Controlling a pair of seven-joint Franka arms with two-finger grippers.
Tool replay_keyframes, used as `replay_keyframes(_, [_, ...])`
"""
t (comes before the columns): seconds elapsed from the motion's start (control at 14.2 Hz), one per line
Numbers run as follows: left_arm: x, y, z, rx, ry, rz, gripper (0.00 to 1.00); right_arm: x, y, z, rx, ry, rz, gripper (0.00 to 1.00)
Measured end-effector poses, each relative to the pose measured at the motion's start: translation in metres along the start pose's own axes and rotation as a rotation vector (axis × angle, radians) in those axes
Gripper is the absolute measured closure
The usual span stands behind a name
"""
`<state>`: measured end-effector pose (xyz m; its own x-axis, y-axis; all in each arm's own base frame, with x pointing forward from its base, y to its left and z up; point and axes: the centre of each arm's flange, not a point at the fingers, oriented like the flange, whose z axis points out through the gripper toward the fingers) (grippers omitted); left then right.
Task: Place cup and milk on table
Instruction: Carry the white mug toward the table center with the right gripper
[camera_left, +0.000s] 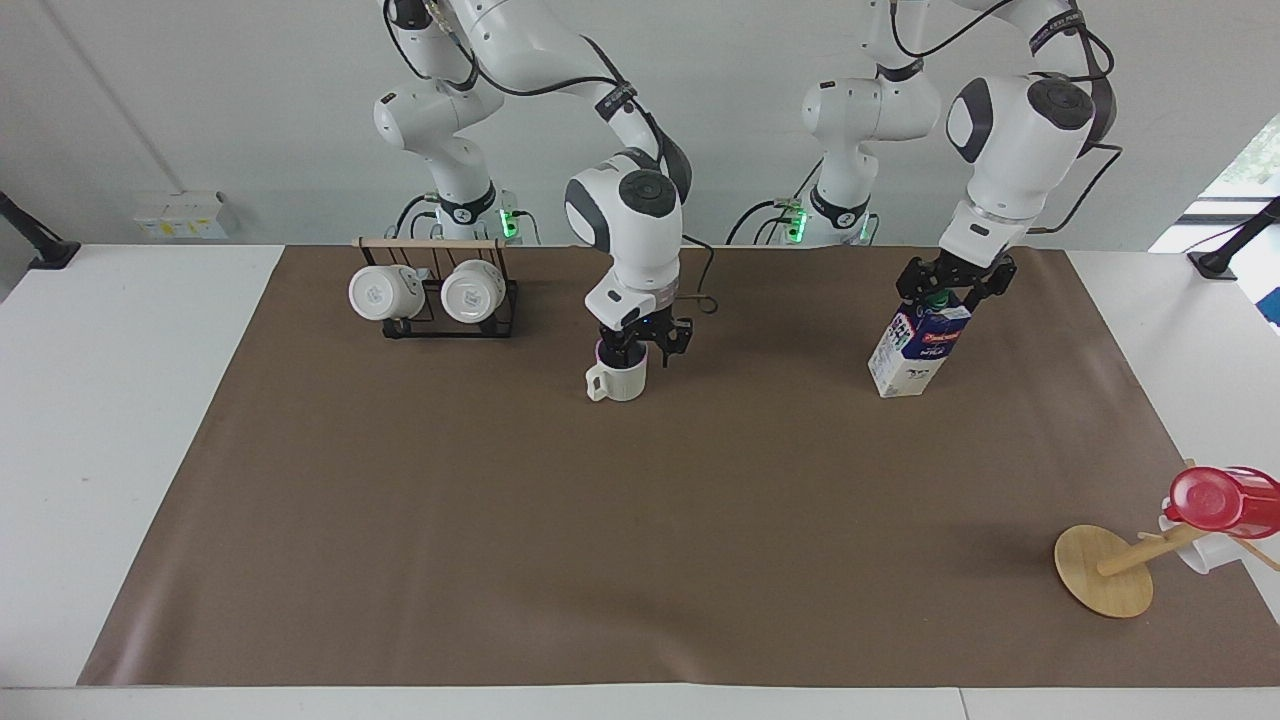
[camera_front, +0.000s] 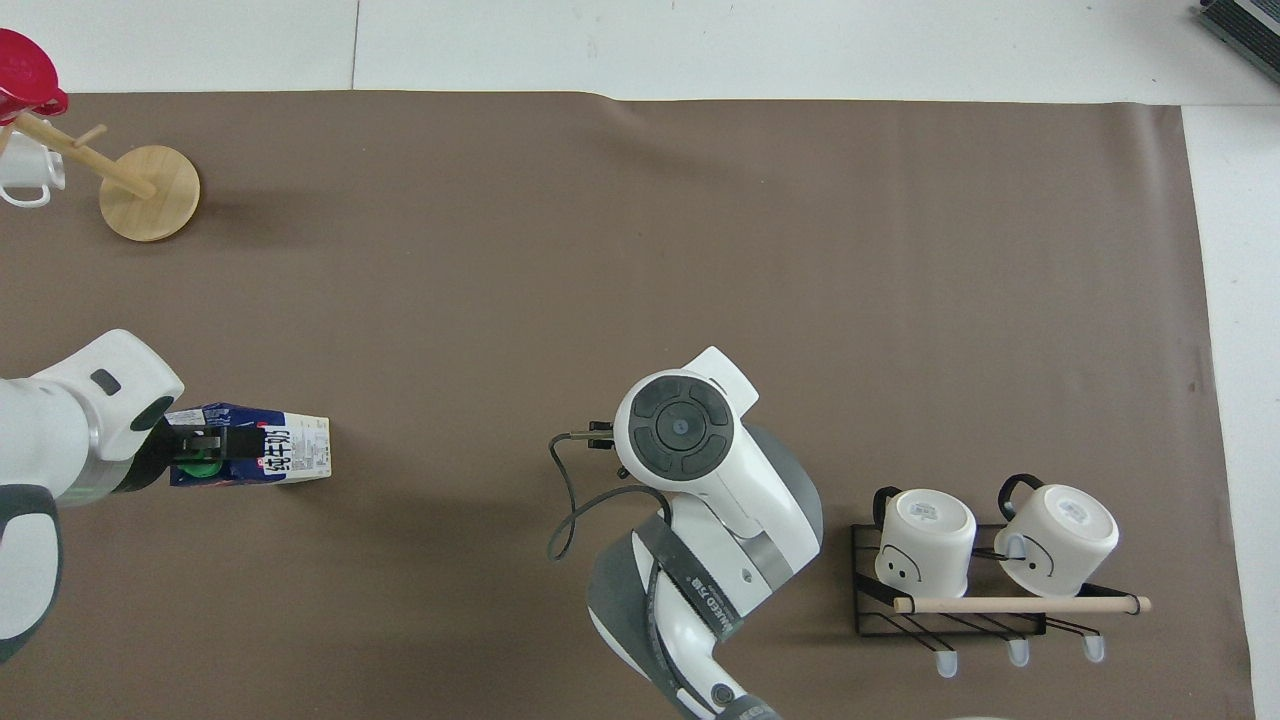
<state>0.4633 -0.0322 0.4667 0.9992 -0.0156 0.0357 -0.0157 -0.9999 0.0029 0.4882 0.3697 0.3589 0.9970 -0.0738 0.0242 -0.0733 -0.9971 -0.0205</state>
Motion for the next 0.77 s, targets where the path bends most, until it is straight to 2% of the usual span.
replay_keyframes(0.14, [0.0, 0.001, 0.0, 0.001, 0.0, 0.003, 0.0, 0.003, 0.001, -0.029, 0.033, 0.035, 0.003, 0.02])
replay_keyframes(0.21, [0.0, 0.001, 0.0, 0.001, 0.0, 0.003, 0.04, 0.003, 0.004, -0.045, 0.048, 0.052, 0.0, 0.0])
replay_keyframes(0.42, [0.0, 0.001, 0.002, 0.002, 0.002, 0.007, 0.08, 0.006, 0.022, -0.083, 0.064, 0.069, -0.001, 0.0])
replay_keyframes(0.49, [0.0, 0.001, 0.002, 0.004, 0.003, 0.009, 0.12, 0.009, 0.031, -0.095, 0.066, 0.073, 0.003, 0.0])
replay_keyframes(0.56, [0.0, 0.001, 0.002, 0.005, 0.003, 0.014, 0.23, 0.012, 0.041, -0.105, 0.065, 0.073, 0.007, 0.0])
replay_keyframes(0.63, [0.0, 0.001, 0.002, 0.005, 0.003, 0.016, 0.23, 0.016, 0.053, -0.116, 0.064, 0.074, 0.012, 0.0])
replay_keyframes(0.7, [0.0, 0.001, 0.002, 0.006, 0.003, 0.017, 0.3, 0.021, 0.065, -0.125, 0.062, 0.076, 0.016, 0.0])
replay_keyframes(0.77, [0.0, 0.001, 0.002, 0.006, 0.004, 0.019, 0.32, 0.026, 0.079, -0.134, 0.061, 0.08, 0.017, 0.0])
